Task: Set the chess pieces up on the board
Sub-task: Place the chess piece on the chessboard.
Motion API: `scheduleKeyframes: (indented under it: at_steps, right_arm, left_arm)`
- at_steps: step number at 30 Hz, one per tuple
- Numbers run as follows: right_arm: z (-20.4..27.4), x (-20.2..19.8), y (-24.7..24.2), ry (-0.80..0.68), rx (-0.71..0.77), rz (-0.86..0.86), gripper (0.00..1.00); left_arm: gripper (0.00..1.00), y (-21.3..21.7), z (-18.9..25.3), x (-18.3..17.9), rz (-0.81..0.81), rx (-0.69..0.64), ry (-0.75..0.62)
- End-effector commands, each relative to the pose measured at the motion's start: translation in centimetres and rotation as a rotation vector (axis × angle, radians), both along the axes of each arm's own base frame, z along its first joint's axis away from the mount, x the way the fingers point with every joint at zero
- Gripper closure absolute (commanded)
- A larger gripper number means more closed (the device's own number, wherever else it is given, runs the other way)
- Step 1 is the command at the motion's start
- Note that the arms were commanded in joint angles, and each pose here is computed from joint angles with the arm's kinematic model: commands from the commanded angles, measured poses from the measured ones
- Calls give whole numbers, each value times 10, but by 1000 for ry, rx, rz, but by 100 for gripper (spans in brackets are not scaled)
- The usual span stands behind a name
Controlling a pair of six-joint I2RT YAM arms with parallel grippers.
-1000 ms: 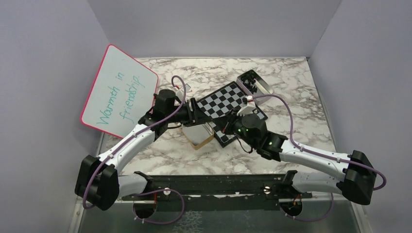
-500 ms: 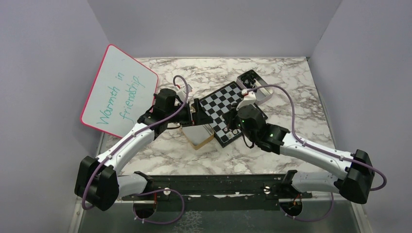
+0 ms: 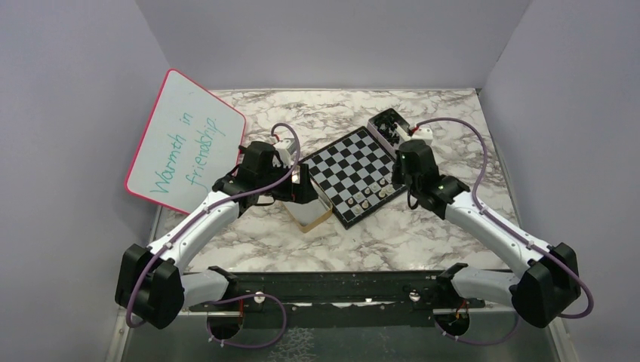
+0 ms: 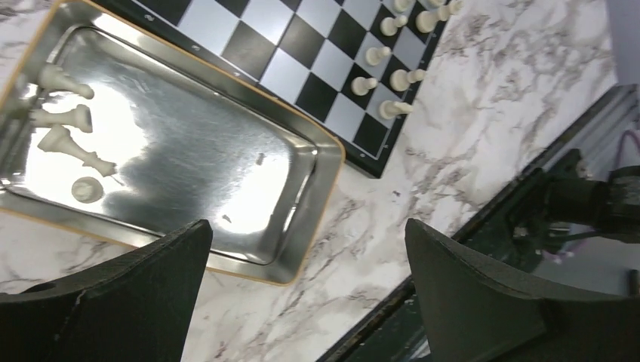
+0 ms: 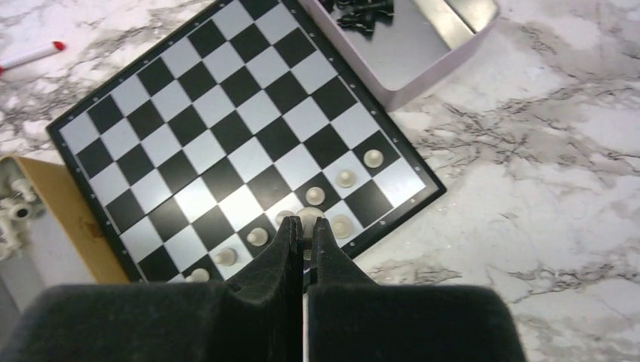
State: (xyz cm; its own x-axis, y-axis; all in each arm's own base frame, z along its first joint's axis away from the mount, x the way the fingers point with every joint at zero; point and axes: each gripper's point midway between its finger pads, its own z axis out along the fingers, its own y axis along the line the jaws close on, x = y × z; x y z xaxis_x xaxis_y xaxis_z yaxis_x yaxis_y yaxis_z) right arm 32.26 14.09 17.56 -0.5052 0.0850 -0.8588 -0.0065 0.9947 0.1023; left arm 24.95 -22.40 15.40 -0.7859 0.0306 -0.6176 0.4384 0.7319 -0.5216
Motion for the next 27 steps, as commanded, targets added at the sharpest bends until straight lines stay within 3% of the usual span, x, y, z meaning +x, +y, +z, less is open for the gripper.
scheduleKeyframes:
  at_steps: [1,7,15,27]
  right_arm:
    - [-18,6,-21,54,-29,-18,99]
    - [-45,19,-38,97,-21,-68,99]
    - [-85,26,-43,189,30,-96,99]
    - [-109,24,-41,267,51,-95,99]
  left_arm:
    - [1,28,-7,9,24,161,-137]
    - [1,52,-17,14,64,278,-201]
    - [1,57,-15,18,84,302,-222]
    - [1,57,-14,19,83,302,-227]
